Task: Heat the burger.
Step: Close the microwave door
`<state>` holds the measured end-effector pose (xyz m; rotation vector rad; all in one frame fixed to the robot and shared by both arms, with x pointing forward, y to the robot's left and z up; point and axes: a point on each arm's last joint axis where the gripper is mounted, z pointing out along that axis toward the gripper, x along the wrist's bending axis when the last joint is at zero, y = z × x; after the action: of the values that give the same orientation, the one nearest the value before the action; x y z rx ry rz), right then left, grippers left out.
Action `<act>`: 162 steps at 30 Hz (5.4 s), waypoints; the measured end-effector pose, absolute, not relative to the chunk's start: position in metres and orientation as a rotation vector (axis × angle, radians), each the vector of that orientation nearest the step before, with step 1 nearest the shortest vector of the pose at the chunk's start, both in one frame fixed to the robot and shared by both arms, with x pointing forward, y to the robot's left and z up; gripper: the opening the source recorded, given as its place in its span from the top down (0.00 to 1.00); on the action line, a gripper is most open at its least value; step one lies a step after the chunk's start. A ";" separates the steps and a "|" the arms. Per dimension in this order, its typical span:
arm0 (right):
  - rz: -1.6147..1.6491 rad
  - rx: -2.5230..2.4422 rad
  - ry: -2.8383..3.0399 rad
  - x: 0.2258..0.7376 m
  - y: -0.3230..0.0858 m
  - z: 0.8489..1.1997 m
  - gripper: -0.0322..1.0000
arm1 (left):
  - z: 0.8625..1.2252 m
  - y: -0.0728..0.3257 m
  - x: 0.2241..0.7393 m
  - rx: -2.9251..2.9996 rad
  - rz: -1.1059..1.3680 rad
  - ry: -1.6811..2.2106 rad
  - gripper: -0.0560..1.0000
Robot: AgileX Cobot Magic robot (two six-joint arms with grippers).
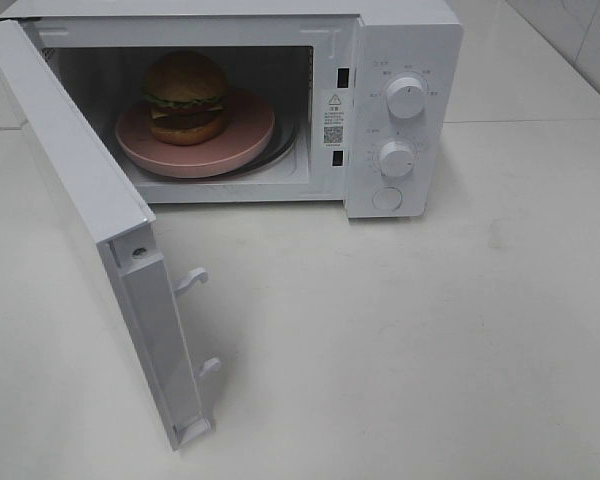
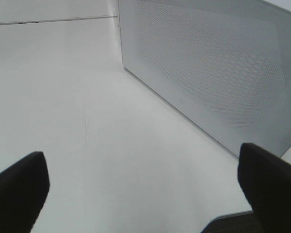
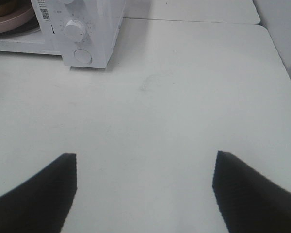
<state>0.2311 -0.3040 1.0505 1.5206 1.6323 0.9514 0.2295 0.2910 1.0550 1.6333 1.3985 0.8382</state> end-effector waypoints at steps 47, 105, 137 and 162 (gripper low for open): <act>0.953 1.519 1.631 0.231 -0.304 1.051 0.24 | 1.056 0.291 0.230 1.625 0.846 1.392 0.04; 0.955 1.517 1.629 0.231 -0.304 1.051 0.24 | 0.959 0.267 0.465 1.515 0.885 1.156 0.95; 0.955 1.517 1.629 0.231 -0.304 1.051 0.24 | 0.942 0.132 0.524 1.604 0.683 0.974 0.95; 0.955 1.517 1.629 0.231 -0.304 1.051 0.24 | 0.946 0.056 0.574 1.638 0.640 0.905 0.95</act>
<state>0.2313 -0.3039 1.0509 1.5172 1.6289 0.9550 0.5739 0.0561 0.9460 1.6380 0.9047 0.6399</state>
